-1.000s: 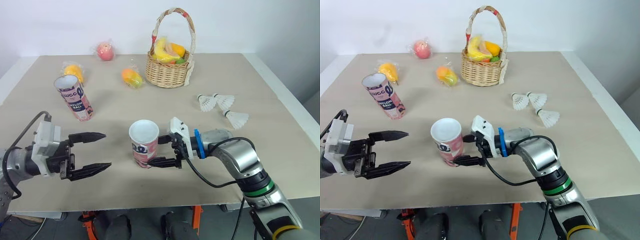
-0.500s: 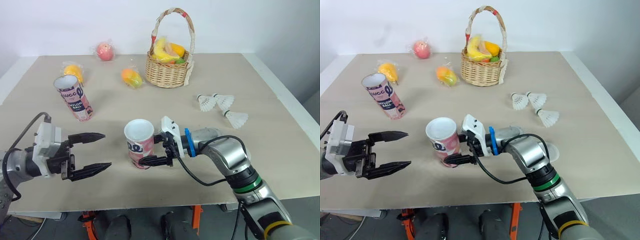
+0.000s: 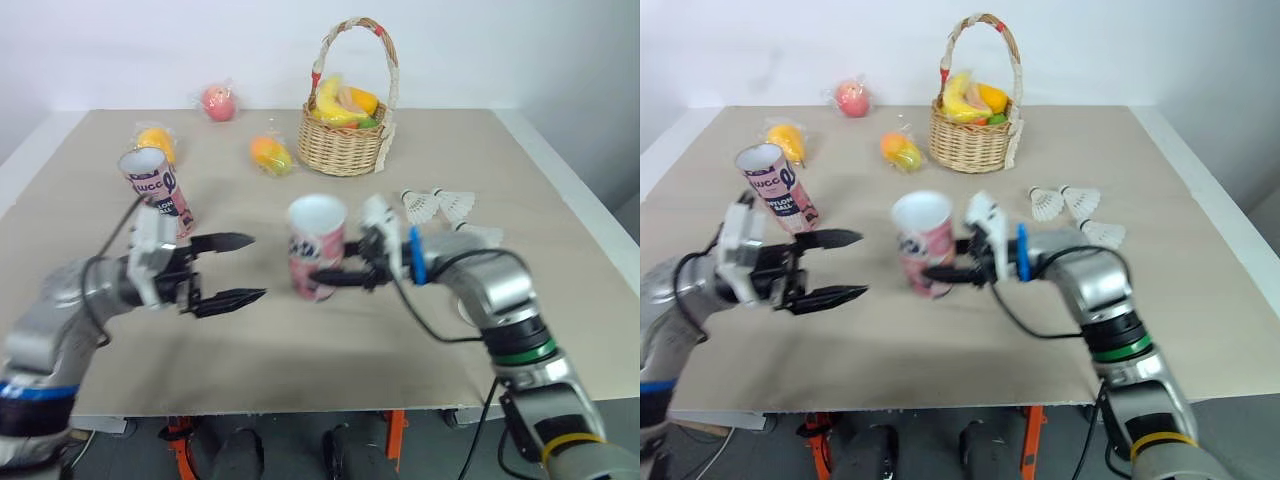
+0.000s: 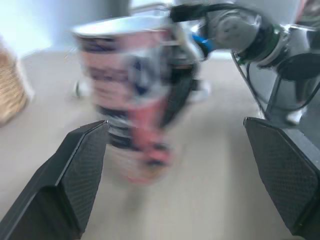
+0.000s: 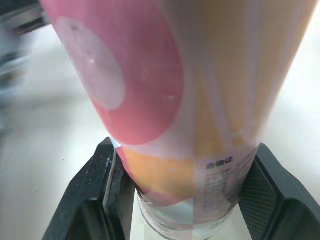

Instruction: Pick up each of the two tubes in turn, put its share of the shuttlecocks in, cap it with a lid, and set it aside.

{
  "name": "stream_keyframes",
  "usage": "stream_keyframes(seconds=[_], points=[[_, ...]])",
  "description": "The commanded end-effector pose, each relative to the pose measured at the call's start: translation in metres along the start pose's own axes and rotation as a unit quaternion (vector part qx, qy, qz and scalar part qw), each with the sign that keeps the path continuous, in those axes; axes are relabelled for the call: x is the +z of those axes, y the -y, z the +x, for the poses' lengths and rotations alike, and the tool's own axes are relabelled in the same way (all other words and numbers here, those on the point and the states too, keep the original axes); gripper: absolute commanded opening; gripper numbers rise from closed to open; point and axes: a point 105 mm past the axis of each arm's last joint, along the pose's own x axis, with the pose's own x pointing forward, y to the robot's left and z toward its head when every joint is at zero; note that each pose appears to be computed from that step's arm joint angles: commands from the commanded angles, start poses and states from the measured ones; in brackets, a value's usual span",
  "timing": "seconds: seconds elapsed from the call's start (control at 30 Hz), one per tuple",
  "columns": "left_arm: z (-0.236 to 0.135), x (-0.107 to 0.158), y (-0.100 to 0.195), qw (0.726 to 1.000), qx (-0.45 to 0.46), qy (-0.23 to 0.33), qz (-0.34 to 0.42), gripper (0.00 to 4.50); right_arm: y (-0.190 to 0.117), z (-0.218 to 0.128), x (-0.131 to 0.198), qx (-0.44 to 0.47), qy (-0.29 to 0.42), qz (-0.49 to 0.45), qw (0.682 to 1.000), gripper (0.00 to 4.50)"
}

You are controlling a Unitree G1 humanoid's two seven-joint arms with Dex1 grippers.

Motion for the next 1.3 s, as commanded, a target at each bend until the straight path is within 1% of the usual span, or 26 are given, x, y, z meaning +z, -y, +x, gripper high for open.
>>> stream_keyframes(seconds=[0.03, 0.1, 0.17, 0.23, 0.37, 0.5, 0.63, 0.8, 0.93, 0.97, 1.0, 1.03, 1.07, 1.1, 1.17, 1.23, 1.3], points=[[0.022, 0.008, -0.017, 1.000, -0.005, 0.017, 0.025, 4.50, 0.073, -0.065, 0.021, -0.190, 0.050, 0.016, 0.980, 2.76], [0.032, 0.009, -0.028, 0.999, 0.002, 0.025, 0.025, 4.50, 0.103, -0.103, 0.021, -0.285, 0.068, 0.033, 0.955, 2.76], [0.040, 0.002, -0.044, 0.999, 0.034, 0.022, 0.019, 4.50, 0.129, -0.147, 0.019, -0.399, 0.087, 0.033, 0.912, 2.76], [0.045, -0.005, -0.052, 0.998, 0.052, 0.019, 0.011, 4.50, 0.143, -0.178, 0.014, -0.463, 0.094, 0.056, 0.880, 2.76], [0.055, -0.010, -0.061, 0.997, 0.074, 0.026, 0.002, 4.50, 0.158, -0.225, 0.001, -0.558, 0.079, 0.052, 0.825, 2.76], [0.069, -0.009, -0.063, 0.997, 0.073, 0.040, -0.004, 4.50, 0.164, -0.254, -0.028, -0.623, 0.065, 0.098, 0.774, 2.76], [0.079, -0.010, -0.057, 0.997, 0.060, 0.041, -0.003, 4.50, 0.160, -0.266, -0.065, -0.650, 0.048, 0.152, 0.743, 2.76], [0.077, -0.010, -0.052, 0.997, 0.058, 0.041, 0.000, 4.50, 0.152, -0.276, -0.096, -0.666, 0.046, 0.201, 0.717, 2.76], [0.075, -0.012, -0.049, 0.998, 0.059, 0.037, 0.003, 4.50, 0.147, -0.277, -0.111, -0.663, 0.046, 0.226, 0.712, 2.76], [0.075, -0.012, -0.048, 0.998, 0.059, 0.036, 0.003, 4.50, 0.146, -0.275, -0.112, -0.654, 0.058, 0.237, 0.716, 2.76], [0.074, -0.012, -0.048, 0.998, 0.060, 0.036, 0.002, 4.50, 0.146, -0.272, -0.111, -0.643, 0.065, 0.238, 0.725, 3.45], [0.074, -0.012, -0.047, 0.998, 0.060, 0.037, 0.002, 4.50, 0.146, -0.268, -0.110, -0.633, 0.065, 0.235, 0.734, 3.73], [0.074, -0.012, -0.047, 0.997, 0.060, 0.037, 0.001, 4.50, 0.146, -0.264, -0.108, -0.623, 0.063, 0.230, 0.745, 4.14], [0.075, -0.012, -0.046, 0.997, 0.061, 0.038, 0.001, 4.50, 0.145, -0.263, -0.108, -0.618, 0.053, 0.222, 0.752, 4.45], [0.076, -0.011, -0.045, 0.997, 0.060, 0.041, -0.002, 4.50, 0.144, -0.266, -0.106, -0.614, 0.054, 0.223, 0.756, 4.45], [0.077, -0.012, -0.044, 0.997, 0.058, 0.041, -0.003, 4.50, 0.142, -0.270, -0.102, -0.605, 0.050, 0.213, 0.766, 4.45], [0.077, -0.012, -0.043, 0.998, 0.054, 0.043, -0.005, 4.50, 0.137, -0.278, -0.104, -0.598, 0.017, 0.201, 0.776, 4.45]])
